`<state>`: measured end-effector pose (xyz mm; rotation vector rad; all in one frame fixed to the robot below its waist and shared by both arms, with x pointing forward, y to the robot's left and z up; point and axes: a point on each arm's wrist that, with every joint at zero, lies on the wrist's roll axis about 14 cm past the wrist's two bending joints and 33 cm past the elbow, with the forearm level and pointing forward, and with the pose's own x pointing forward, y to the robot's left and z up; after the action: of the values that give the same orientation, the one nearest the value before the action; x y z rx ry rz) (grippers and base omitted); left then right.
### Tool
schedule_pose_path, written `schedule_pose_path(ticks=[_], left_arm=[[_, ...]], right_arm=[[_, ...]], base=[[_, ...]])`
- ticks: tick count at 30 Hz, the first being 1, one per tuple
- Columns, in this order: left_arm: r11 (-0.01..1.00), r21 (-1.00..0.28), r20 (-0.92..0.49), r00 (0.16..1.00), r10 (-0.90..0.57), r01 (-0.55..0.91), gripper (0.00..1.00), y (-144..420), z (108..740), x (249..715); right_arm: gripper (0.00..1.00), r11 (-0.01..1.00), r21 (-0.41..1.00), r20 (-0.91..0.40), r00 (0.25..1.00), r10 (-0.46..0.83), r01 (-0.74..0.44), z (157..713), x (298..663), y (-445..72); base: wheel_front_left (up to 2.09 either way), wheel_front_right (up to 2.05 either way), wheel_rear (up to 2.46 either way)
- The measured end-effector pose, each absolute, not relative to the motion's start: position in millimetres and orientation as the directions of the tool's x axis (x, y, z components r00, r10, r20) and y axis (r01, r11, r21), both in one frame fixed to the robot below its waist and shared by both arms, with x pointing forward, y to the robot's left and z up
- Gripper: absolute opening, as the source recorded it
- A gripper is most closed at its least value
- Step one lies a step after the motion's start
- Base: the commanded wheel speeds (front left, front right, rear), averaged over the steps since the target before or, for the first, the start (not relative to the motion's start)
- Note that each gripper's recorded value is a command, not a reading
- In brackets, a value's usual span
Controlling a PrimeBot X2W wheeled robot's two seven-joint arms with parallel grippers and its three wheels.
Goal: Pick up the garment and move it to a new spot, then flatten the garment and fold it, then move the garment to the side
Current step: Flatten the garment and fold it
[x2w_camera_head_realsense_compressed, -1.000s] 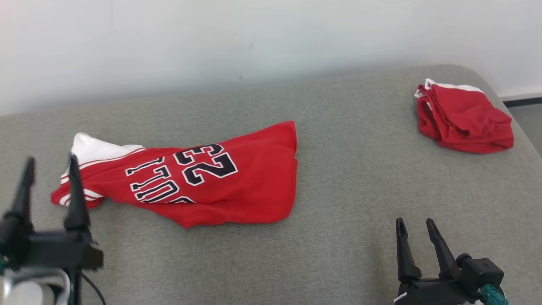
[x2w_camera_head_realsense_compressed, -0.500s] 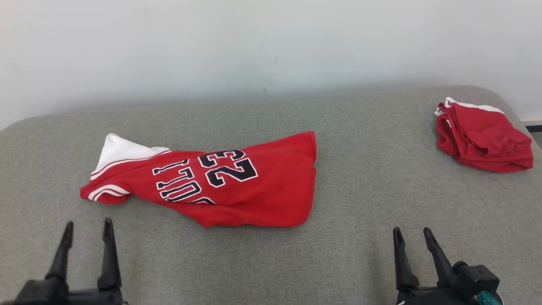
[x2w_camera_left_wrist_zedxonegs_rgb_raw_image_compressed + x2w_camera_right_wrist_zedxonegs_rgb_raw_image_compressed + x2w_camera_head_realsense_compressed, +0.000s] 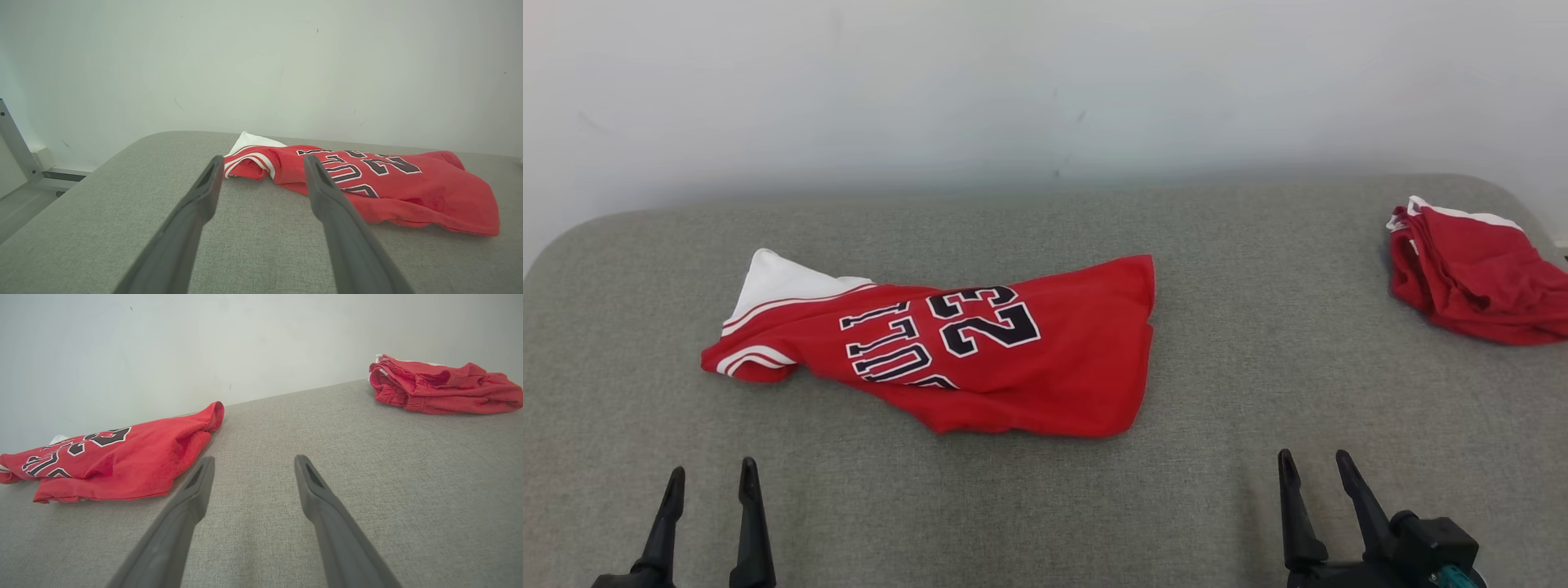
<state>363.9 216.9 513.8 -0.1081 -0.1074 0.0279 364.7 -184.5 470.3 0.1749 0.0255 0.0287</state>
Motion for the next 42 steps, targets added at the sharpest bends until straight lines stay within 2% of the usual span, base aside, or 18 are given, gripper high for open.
schedule_pose_path(ticks=[6,17,26,34,39,40,41,42], left_arm=[[0.993,-0.112,0.114,0.992,0.049,-0.036,1.0,221,516,363],[0.989,-0.122,0.096,0.991,0.091,-0.079,1.0,229,510,354],[0.982,-0.125,0.069,0.986,0.152,-0.143,1.0,246,502,350],[0.976,-0.117,0.039,0.981,0.19,-0.184,1.0,257,494,348],[0.974,-0.121,0.027,0.98,0.199,-0.194,1.0,260,491,348],[0.974,-0.121,0.026,0.98,0.198,-0.194,1.0,260,490,349],[0.973,-0.122,0.025,0.98,0.198,-0.194,1.0,260,490,350],[0.973,-0.126,0.023,0.98,0.198,-0.194,1.0,260,489,350]], right_arm=[[1.0,0.985,0.157,-0.006,0.997,0.078,-0.077,477,385,-171],[1.0,0.979,0.091,-0.022,0.982,0.188,-0.185,487,450,-143],[1.0,0.971,0.067,-0.154,0.959,0.238,-0.23,457,496,-123],[1.0,0.967,0.08,-0.293,0.922,0.253,-0.241,416,509,-110],[1.0,0.958,0.091,-0.336,0.897,0.288,-0.273,402,508,-92],[0.77,0.956,0.094,-0.337,0.895,0.293,-0.277,401,508,-90],[0.19,0.956,0.101,-0.339,0.894,0.294,-0.277,401,508,-88],[0.0,0.955,0.104,-0.34,0.893,0.296,-0.277,401,508,-87]], base=[[0.0,0.0,0.0],[0.0,0.0,0.0],[0.0,0.0,0.0],[0.0,0.0,0.0],[0.0,0.0,0.0],[0.0,0.0,0.0],[0.0,0.0,0.0],[0.0,0.0,0.0]])
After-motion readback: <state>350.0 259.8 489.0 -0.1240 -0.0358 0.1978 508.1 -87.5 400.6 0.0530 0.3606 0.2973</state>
